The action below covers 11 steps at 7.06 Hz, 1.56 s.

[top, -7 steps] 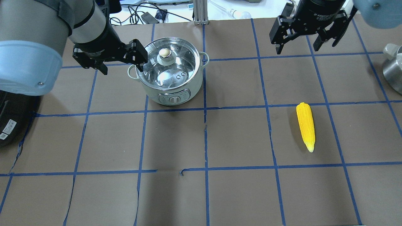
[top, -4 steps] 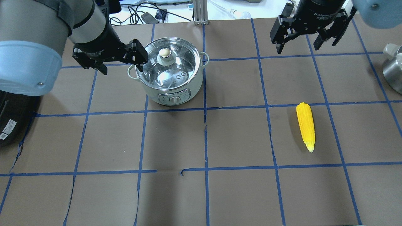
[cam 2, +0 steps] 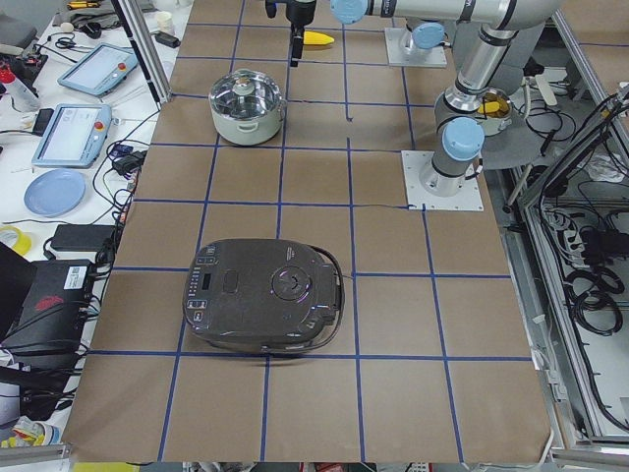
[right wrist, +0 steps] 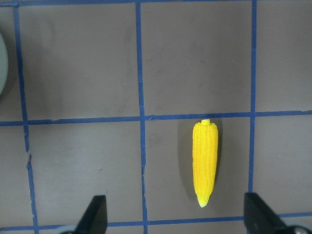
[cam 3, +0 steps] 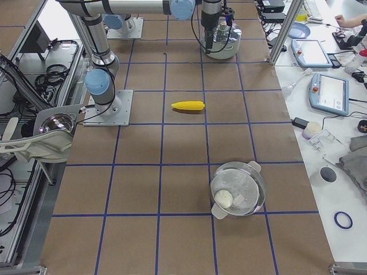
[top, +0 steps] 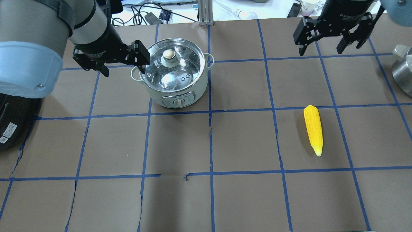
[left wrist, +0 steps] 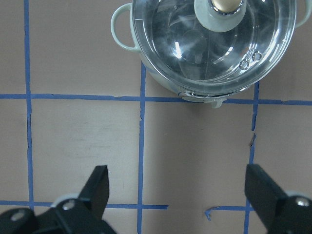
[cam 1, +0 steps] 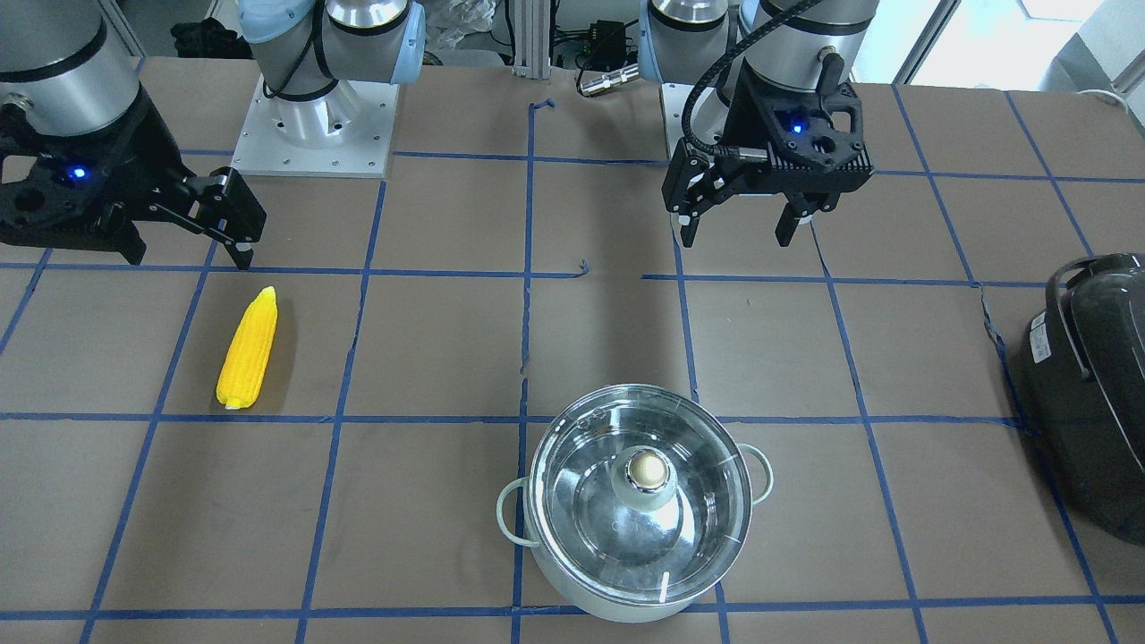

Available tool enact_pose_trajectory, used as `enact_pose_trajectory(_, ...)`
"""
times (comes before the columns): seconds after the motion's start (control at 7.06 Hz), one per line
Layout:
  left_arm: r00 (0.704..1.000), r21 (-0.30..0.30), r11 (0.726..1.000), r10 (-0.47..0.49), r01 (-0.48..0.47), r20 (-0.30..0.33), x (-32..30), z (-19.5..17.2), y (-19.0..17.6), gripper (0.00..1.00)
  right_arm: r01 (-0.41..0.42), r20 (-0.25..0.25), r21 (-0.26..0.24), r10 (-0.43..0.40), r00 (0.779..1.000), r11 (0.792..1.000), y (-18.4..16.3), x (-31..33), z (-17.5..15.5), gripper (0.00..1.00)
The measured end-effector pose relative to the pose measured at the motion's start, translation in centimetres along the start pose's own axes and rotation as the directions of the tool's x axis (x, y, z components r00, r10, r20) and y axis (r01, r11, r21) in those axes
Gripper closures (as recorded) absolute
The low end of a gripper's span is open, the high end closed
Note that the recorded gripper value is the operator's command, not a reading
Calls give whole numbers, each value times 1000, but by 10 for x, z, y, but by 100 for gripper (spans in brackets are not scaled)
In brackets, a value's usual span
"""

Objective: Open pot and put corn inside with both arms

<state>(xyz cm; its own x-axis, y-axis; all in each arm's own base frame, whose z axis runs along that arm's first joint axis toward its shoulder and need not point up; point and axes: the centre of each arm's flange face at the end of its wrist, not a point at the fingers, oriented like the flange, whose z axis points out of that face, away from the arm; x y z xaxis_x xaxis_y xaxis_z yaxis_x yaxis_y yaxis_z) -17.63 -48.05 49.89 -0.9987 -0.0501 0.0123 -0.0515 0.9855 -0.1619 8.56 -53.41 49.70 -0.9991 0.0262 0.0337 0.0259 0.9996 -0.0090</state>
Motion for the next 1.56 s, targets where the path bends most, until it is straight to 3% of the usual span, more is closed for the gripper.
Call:
enact_pose_trajectory(0.28, 1000, -2, 1000, -2, 2, -2, -1, 2, -2, 0, -16, 3, -44, 16, 1000, 999, 0, 27, 24, 0)
enact_pose_trajectory(0.57, 1000, -22, 1000, 4, -4, 4, -2, 17, -15, 0, -53, 4, -32, 53, 999, 998, -3, 53, 57, 0)
enact_pose_trajectory(0.85, 1000, -32, 999, -15, 15, 0, 5, 44, -59, 0, -76, 1, 6, 76, 997, 997, 0, 64, 120, 0)
enact_pose_trajectory(1.13, 998, -31, 998, -61, 60, -20, 17, 74, -129, 0, -77, -1, 31, 77, 997, 997, 8, 66, 195, 0)
enact_pose_trajectory(1.27, 996, -39, 996, -86, 85, -31, 25, 98, -160, 0, -75, 3, 26, 75, 997, 997, 19, 70, 229, 0)
enact_pose_trajectory(1.56, 993, -69, 991, -114, 111, -28, 46, 144, -189, 0, -76, 3, 25, 76, 997, 997, 38, 74, 282, 0)
